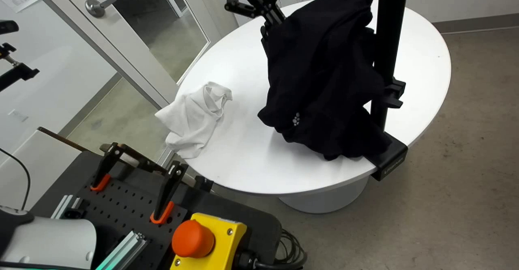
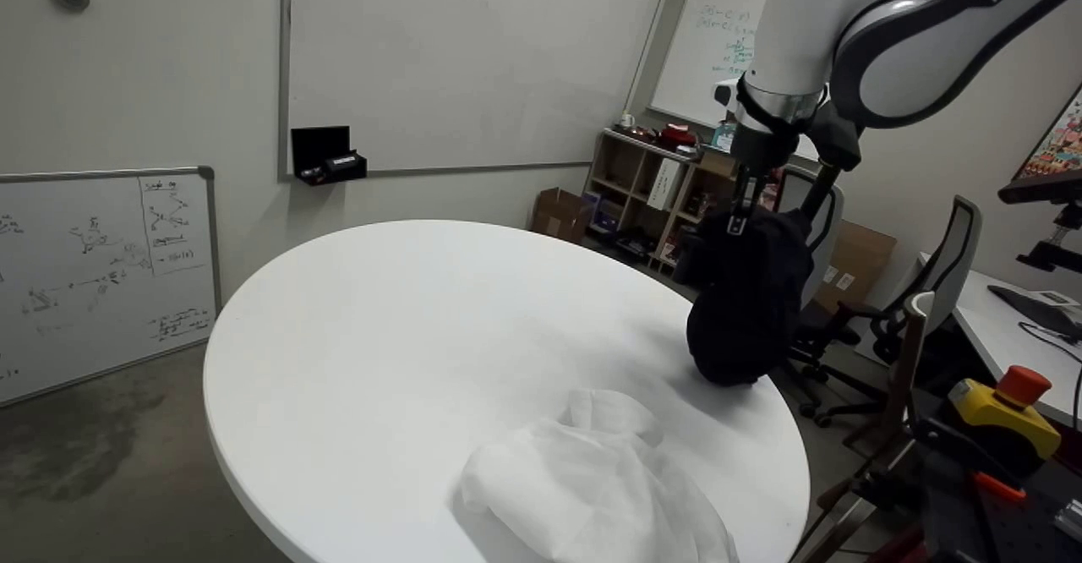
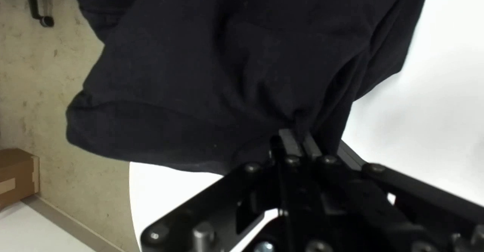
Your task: Pick up the black cloth from the tripod and put it on the table.
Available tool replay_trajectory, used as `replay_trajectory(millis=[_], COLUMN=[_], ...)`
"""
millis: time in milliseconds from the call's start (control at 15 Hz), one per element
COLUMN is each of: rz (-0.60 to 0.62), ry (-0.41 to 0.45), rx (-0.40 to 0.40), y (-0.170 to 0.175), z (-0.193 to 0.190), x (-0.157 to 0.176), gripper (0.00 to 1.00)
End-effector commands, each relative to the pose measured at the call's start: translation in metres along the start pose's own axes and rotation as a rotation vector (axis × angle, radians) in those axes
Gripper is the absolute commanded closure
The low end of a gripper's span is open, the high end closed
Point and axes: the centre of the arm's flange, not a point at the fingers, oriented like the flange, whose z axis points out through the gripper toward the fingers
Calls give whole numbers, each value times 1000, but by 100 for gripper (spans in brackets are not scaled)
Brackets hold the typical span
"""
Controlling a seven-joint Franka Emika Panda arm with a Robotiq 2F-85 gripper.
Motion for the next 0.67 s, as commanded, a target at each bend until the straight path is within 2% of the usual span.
replay_trajectory(millis=[0,267,600], rz=[97,168,146], ry=[-32,-1,70], rx=[136,301,424], y=[32,57,59], z=[-52,-120,-203], x=[0,-13,-31], gripper=[99,99,99])
